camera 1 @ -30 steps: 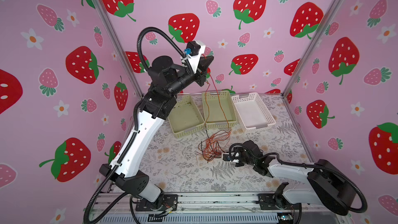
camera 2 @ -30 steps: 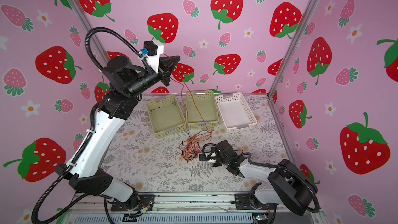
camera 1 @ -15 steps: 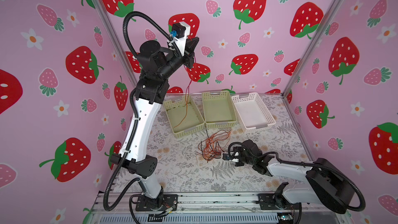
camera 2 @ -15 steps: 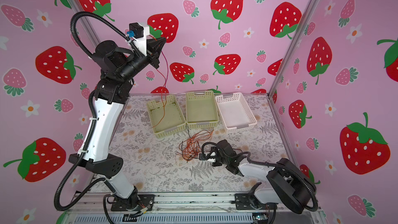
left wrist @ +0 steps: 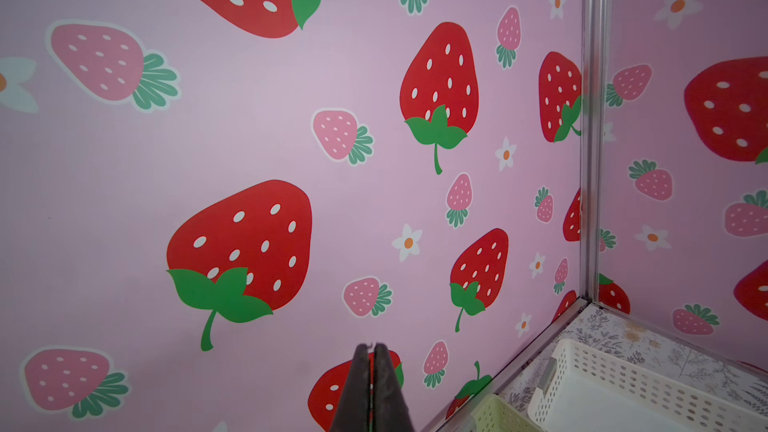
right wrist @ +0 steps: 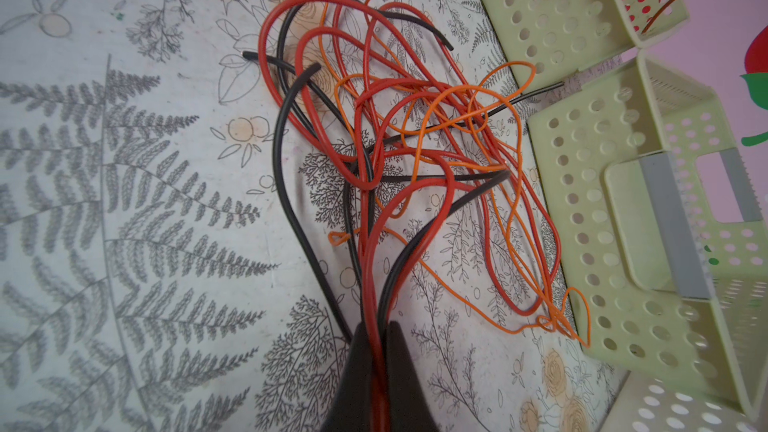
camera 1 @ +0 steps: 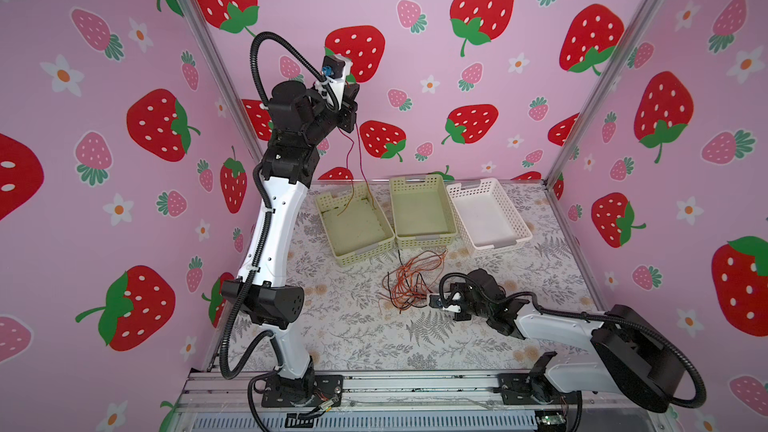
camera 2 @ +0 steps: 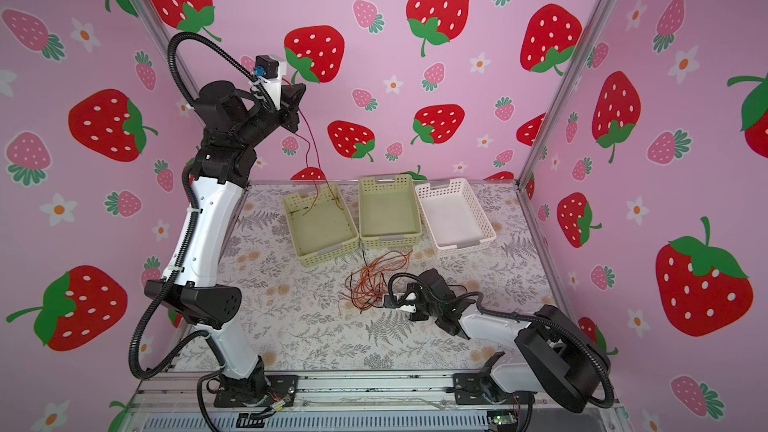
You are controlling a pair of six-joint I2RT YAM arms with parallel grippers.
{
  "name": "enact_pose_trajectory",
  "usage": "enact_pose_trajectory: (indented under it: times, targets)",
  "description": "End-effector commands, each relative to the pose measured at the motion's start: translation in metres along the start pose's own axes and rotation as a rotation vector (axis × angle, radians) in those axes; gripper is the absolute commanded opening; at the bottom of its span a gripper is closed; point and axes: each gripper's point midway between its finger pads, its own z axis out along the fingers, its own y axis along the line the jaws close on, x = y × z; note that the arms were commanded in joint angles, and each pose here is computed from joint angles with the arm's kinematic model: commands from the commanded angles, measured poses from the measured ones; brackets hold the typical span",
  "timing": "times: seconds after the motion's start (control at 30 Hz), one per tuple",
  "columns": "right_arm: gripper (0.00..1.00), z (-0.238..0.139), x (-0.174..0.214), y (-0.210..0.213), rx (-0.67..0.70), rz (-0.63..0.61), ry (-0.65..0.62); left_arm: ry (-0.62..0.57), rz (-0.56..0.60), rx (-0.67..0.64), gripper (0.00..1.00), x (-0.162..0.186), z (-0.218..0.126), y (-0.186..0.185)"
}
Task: Untangle the cables
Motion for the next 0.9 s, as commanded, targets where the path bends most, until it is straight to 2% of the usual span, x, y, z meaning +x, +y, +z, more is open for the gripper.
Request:
enact_pose_trajectory:
  times: [0.0,0.17,0.37,0.6,0.67,0.8,0.87]
  targets:
    - [0.0,-0.001,-0.005,-0.006,-0.002,0.013,-0.004,0.021,0.006,-0.018,0.0,0.015,0.003,0.008]
    - [0.0,-0.001,-0.006,-0.013,0.02,0.015,0.003,0.063,-0.032,-0.022,0.0,0.057,0.0,0.008]
    - [0.0,-0.006,-0.014,-0.028,0.06,0.023,-0.029,0.147,-0.135,-0.003,0.0,0.123,-0.008,-0.001]
    - [0.02,-0.011,-0.016,-0.037,0.084,0.067,-0.056,0.266,-0.256,-0.064,0.0,0.208,-0.039,-0.018]
    - [0.09,-0.011,-0.014,-0.037,0.084,0.073,-0.05,0.325,-0.302,-0.069,0.0,0.238,-0.046,-0.027]
    - [0.37,-0.017,-0.007,-0.036,0.096,0.078,-0.026,0.415,-0.369,-0.134,0.0,0.292,-0.061,-0.032]
    - [0.44,-0.025,-0.011,-0.04,0.12,0.079,-0.046,0.461,-0.392,-0.149,0.0,0.315,-0.064,-0.035]
